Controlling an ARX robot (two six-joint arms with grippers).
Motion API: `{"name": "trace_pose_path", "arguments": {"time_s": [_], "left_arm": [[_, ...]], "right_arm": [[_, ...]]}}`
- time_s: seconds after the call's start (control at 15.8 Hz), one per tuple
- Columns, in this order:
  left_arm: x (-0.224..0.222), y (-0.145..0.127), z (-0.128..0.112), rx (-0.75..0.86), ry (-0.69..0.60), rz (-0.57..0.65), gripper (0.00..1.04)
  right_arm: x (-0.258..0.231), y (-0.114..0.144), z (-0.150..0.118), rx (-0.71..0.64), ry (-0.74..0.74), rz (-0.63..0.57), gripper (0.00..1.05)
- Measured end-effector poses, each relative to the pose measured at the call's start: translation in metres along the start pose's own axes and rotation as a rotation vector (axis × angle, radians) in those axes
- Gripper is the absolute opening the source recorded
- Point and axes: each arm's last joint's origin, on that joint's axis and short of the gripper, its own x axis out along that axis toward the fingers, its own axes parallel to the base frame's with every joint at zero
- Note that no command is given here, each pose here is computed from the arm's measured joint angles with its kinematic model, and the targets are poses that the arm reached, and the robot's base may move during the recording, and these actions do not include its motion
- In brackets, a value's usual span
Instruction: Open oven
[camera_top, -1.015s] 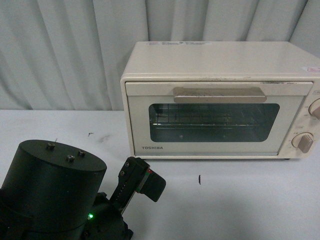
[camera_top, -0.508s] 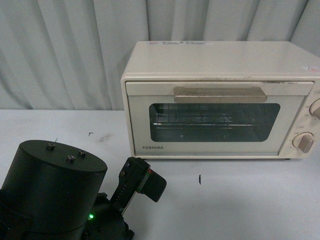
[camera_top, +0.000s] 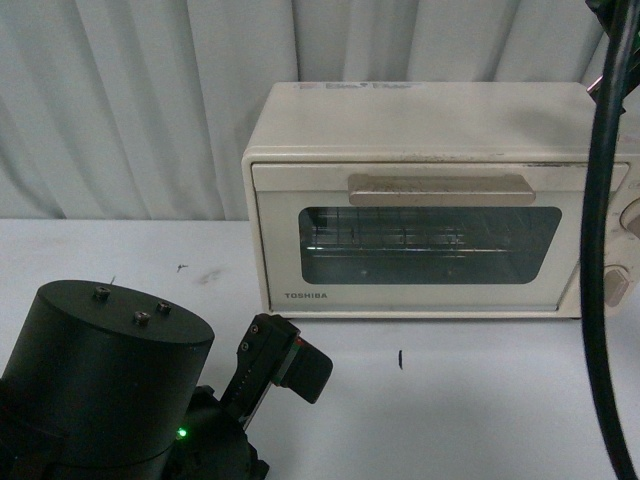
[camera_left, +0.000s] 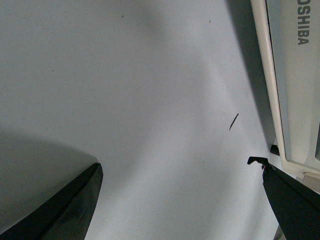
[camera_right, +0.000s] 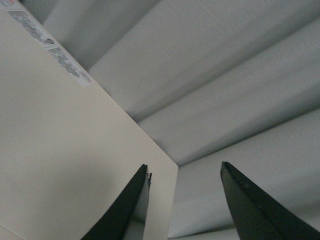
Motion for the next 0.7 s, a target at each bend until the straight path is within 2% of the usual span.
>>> {"name": "trace_pose_path", "arguments": {"time_s": [0.19, 0.32, 0.7], "left_arm": [[0.0, 0.0, 0.0, 0.0, 0.0, 0.0, 0.98], [0.0, 0.0, 0.0, 0.0, 0.0, 0.0, 0.98], [0.0, 0.0, 0.0, 0.0, 0.0, 0.0, 0.98]], "right_arm": [[-0.003, 0.015, 0.003, -0.188, -0.06, 0.101, 0.19], [-0.007, 0.029, -0.003, -0.289, -0.073, 0.182, 0.02], [-0.012, 0.059, -0.013, -0.415, -0.089, 0.313, 0.02]]}}
